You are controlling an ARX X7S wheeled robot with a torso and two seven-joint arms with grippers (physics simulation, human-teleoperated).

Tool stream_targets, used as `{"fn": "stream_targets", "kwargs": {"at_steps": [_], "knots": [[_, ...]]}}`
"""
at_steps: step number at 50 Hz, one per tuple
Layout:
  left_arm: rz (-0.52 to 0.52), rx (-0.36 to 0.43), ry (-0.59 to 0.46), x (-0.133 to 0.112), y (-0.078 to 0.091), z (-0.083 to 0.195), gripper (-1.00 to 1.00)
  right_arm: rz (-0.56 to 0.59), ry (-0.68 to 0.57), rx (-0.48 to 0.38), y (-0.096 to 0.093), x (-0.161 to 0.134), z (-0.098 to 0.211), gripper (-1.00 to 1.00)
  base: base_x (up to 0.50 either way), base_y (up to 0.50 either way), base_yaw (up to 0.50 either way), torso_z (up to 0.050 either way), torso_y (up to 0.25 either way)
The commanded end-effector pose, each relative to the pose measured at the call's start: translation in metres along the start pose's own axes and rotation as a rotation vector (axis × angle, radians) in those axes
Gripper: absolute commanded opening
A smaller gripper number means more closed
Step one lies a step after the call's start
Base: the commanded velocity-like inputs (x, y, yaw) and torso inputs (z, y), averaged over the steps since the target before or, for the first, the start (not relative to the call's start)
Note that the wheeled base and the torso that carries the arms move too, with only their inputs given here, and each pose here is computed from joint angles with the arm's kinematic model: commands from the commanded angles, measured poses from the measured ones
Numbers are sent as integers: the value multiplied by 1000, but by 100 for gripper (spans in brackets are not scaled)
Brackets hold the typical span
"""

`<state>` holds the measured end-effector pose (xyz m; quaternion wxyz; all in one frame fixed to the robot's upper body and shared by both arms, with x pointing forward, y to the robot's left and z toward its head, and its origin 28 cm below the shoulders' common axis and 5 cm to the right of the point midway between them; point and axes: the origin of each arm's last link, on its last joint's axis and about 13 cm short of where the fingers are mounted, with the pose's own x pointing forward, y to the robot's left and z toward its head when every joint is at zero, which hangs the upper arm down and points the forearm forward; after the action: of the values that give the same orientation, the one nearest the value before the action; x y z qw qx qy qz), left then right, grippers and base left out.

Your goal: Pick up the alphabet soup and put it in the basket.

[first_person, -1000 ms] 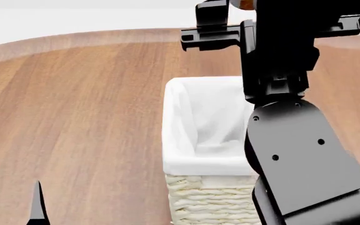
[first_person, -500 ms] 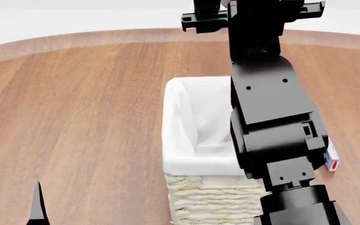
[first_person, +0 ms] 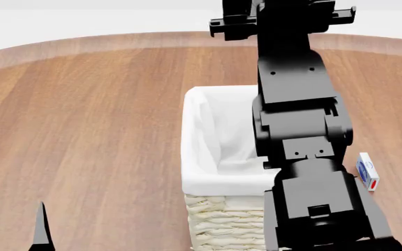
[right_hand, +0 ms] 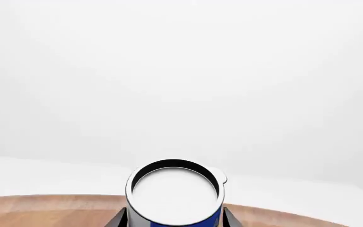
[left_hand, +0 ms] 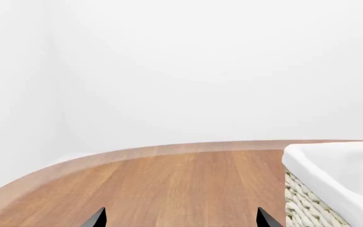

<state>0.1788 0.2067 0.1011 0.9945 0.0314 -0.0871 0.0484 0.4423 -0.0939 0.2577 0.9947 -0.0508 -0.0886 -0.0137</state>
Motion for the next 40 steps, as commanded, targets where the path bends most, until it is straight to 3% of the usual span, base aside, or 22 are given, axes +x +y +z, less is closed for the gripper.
{"fn": "stream_targets", "kwargs": {"at_steps": [1, 18, 40], "knots": [[-3, -2, 3, 0, 0, -1, 100, -5, 53, -55, -2, 2, 13, -100, 0, 0, 0, 0, 0], [-8, -6, 8, 1, -1, -1, 100, 56, 243, -66, -2, -3, 5, -100, 0, 0, 0, 0, 1], [-11, -7, 13, 1, -1, -2, 100, 112, 457, 16, -2, -14, -17, -100, 0, 0, 0, 0, 1]]}}
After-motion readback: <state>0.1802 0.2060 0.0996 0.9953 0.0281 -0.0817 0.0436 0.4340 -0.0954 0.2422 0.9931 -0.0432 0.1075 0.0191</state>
